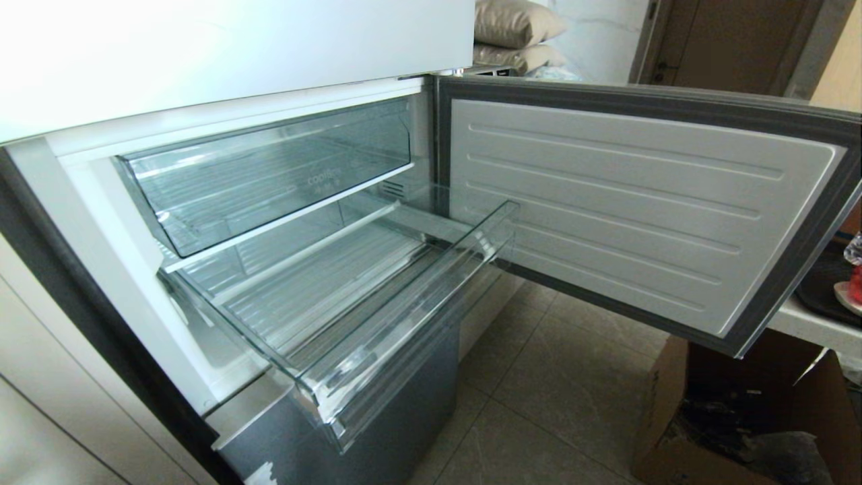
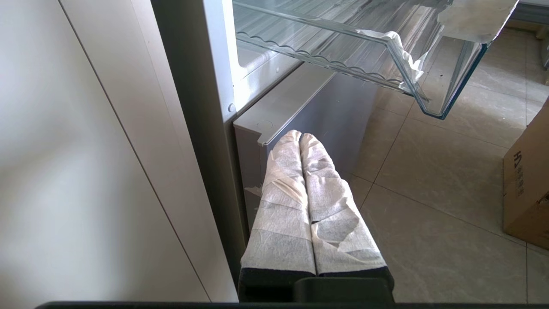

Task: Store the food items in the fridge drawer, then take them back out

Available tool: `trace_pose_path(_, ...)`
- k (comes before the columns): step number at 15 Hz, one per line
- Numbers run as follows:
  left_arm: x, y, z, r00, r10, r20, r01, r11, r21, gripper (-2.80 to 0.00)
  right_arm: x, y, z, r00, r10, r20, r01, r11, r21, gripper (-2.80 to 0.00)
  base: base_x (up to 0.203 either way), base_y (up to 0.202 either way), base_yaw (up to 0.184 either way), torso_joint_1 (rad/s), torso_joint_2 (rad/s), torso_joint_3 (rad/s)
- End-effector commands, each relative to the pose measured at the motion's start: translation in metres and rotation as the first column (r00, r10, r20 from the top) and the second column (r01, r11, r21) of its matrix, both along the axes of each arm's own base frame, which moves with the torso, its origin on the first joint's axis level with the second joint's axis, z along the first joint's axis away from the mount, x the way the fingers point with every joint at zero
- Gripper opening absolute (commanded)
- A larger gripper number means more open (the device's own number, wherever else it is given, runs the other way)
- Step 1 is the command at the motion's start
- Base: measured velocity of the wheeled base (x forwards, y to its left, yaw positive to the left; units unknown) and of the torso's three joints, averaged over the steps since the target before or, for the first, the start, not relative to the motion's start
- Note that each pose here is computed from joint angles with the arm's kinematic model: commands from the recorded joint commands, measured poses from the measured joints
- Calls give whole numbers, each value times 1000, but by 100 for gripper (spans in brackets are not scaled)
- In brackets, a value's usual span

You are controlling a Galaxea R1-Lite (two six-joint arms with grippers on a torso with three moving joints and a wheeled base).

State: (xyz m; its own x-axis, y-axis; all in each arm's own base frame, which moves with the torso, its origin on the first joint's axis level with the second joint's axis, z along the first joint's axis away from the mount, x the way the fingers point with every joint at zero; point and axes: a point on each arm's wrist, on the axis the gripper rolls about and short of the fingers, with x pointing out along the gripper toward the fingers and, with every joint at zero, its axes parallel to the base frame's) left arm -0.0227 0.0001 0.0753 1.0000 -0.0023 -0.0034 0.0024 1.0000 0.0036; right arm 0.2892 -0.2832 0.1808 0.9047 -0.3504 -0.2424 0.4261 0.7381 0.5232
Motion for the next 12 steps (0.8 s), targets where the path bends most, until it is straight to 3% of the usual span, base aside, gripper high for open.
trace_pose_path(1, 0, 0, 0, 1000, 0, 0, 0, 1000, -1, -280, -8, 6, 3, 1000, -4, 1, 4, 1000, 8, 0, 0, 0, 0, 0, 0, 0)
trace_pose_path(12, 0, 0, 0, 1000, 0, 0, 0, 1000, -1, -280, -23, -21, -31, 995, -71, -67, 75, 995, 60, 0, 0, 0, 0, 0, 0, 0)
